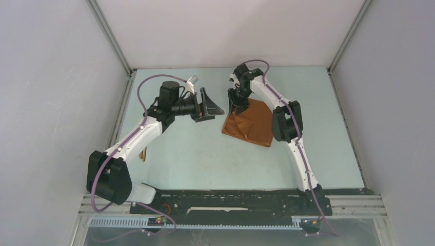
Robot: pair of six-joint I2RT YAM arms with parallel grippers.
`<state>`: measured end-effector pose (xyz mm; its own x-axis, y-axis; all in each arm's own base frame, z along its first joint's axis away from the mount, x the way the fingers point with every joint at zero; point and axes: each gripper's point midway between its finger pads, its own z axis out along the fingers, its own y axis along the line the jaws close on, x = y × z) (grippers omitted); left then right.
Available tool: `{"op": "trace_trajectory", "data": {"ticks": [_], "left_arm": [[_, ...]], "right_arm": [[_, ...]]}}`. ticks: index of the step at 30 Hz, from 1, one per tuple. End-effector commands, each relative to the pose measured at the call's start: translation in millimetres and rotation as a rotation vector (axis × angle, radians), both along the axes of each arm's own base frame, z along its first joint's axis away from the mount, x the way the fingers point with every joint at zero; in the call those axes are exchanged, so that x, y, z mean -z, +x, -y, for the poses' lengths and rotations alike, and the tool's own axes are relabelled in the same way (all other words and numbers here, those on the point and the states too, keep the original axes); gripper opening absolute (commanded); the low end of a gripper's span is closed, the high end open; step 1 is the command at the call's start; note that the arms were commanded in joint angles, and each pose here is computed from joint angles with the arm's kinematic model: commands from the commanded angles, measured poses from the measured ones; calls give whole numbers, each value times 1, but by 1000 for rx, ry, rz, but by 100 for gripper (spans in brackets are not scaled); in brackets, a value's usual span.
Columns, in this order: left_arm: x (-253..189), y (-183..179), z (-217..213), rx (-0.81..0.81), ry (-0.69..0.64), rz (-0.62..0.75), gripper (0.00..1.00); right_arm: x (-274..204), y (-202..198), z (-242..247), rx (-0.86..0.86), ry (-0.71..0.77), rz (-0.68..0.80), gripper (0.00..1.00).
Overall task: Fold the napkin into a case and place the utensils inside
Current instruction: Fold the rectangle-folded napkin at the center of the board.
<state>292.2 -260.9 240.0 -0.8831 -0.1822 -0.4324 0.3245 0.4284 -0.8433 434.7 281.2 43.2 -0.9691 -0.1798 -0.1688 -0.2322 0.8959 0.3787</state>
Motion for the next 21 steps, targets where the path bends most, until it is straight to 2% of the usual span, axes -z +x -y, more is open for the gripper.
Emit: {"op": "trace_trajectory", "data": {"ticks": [1,5,7,13,17,21], "left_arm": [[-8,-1,-3,4,-26,30,99],[-6,2,-5,-12,-12,42,99],[-1,5,-6,-25,1,35,99],[32,13,-5,-53,97,-10,99],[49,12,5,-32,130,-64,98],[49,11,12,-38,149,-54,98]], "right_arm": [[-58,-3,-10,9,72,49,56],[-96,-36,27,31,13,91,69],[-106,-47,37,47,109,140,76],[-77,-61,72,211,420,80,78],[-53,-59,78,289,463,38,78],[-38,-56,82,403,587,-16,77]]}}
